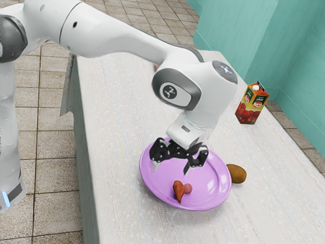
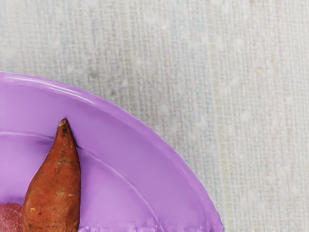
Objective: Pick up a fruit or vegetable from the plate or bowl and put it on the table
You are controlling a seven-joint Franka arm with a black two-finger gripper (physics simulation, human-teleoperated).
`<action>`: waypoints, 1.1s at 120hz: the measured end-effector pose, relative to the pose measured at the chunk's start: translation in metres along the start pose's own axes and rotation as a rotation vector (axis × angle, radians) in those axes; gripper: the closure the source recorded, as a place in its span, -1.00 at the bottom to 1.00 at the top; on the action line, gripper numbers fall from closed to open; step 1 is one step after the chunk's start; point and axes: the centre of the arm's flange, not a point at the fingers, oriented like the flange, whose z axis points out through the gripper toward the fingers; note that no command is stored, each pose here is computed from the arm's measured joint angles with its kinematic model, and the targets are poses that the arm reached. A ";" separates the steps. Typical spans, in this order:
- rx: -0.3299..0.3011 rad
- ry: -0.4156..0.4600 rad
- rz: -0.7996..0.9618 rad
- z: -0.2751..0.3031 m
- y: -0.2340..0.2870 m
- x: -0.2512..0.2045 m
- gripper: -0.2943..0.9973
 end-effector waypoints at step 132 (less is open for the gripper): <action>-0.024 0.080 0.021 0.064 -0.051 -0.035 -0.52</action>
